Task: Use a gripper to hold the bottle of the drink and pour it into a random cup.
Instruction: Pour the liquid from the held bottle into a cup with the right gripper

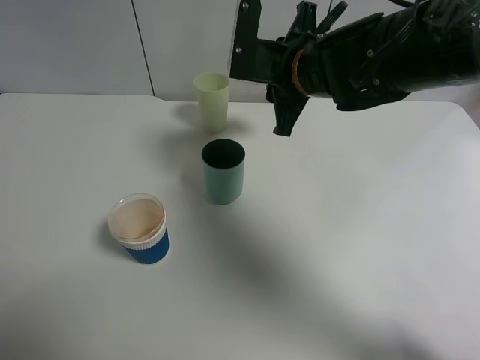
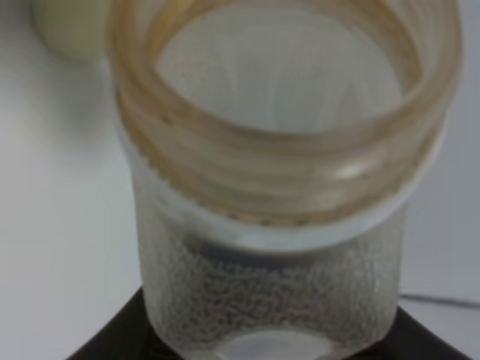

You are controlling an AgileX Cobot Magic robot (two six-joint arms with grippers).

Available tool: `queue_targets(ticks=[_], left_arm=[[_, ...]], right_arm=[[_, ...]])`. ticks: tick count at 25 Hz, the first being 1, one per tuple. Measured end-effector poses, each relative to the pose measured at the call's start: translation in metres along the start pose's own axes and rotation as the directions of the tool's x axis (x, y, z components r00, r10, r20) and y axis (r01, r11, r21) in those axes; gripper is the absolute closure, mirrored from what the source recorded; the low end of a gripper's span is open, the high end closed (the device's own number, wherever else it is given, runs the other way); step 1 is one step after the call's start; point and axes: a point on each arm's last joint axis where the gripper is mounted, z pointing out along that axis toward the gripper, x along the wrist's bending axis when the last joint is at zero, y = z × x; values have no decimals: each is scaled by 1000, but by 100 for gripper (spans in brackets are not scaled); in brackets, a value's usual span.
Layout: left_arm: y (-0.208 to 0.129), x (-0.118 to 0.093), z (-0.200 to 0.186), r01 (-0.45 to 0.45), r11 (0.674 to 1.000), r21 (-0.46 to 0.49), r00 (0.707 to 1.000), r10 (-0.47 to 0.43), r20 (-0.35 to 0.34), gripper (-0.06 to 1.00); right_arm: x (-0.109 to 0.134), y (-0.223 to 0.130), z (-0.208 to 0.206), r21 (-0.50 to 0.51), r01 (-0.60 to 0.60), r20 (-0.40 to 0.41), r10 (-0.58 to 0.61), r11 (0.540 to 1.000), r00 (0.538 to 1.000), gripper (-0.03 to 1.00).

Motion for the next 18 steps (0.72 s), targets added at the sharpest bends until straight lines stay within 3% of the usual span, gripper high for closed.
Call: queue_targets(ticks=[9,15,18], left_arm=[[0,0,0,0,1000,0,1000,0,0,2],[0,0,0,0,1000,0,1000,0,0,2],[0,0,0,0,1000,0,1000,0,0,2]], right_arm=[[1,2,-1,5,75,6,-75,997,997,60],[15,2,10,93,110,-1,-110,990,994,60],[23,8,12,86,129,-16,-128,988,992,60]])
